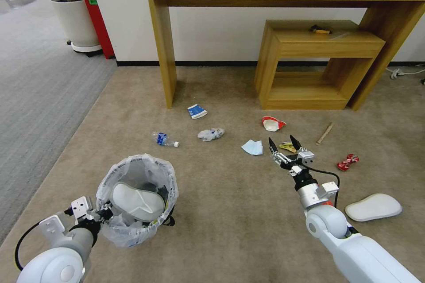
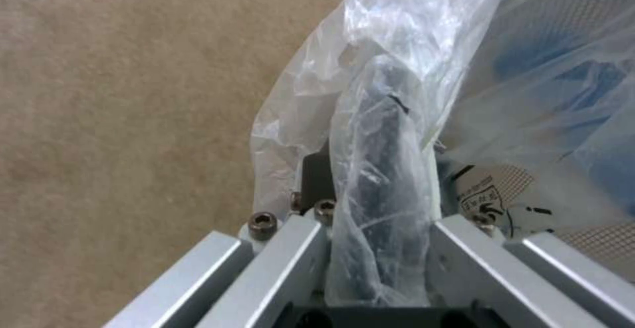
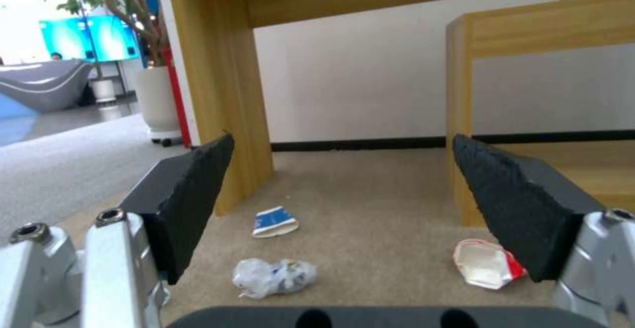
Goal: Pick up the trash bin and place the garbage on the floor into it.
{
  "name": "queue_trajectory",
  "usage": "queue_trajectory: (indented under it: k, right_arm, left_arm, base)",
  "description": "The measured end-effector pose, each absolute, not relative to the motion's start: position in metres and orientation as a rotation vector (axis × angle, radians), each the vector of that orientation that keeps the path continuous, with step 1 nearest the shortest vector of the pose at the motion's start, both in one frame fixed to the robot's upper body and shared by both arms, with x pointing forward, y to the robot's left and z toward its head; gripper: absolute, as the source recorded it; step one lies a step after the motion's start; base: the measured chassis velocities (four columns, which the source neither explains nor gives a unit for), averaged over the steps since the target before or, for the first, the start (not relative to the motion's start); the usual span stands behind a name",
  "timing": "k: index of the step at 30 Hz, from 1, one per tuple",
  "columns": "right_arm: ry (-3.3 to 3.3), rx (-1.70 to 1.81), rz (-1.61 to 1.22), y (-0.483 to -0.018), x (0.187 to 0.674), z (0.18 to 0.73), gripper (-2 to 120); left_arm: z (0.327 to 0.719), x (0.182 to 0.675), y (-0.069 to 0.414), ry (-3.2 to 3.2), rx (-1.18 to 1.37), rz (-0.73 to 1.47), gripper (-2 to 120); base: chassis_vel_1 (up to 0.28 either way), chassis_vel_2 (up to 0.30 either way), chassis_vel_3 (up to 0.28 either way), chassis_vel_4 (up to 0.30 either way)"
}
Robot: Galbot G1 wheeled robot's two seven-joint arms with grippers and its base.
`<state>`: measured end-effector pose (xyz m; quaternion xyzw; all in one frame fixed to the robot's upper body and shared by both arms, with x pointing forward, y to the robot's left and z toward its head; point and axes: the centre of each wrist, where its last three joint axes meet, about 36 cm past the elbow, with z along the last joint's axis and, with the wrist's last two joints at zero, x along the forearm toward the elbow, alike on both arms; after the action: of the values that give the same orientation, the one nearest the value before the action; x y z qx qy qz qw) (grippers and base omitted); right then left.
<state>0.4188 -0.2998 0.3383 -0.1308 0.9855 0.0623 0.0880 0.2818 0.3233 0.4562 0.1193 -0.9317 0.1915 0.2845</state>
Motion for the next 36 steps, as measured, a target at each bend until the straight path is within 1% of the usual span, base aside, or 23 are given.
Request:
queue_trajectory:
  k: [26,31,36]
  right_arm:
    - [2.942,-0.402,0.166,-0.302,0.407,0.323,88]
    - [2.954,-0.404,0.163,-0.302,0.4,0.315,88]
    - [2.997,-0.388,0.194,-0.304,0.392,0.304,88]
  left_arm:
    - [0.456,0.28,0.32,-2.489,0.318,0.519,0]
    - [0.455,0.28,0.32,-2.488,0.319,0.52,0]
    - [0.455,0.28,0.319,-2.488,0.318,0.52,0]
  base:
    - [-0.169,-0.161,0.168,0.169]
    - [-0.117,-0.11,0.101,0.104]
    - [-0.034,-0.031,0.045,0.04]
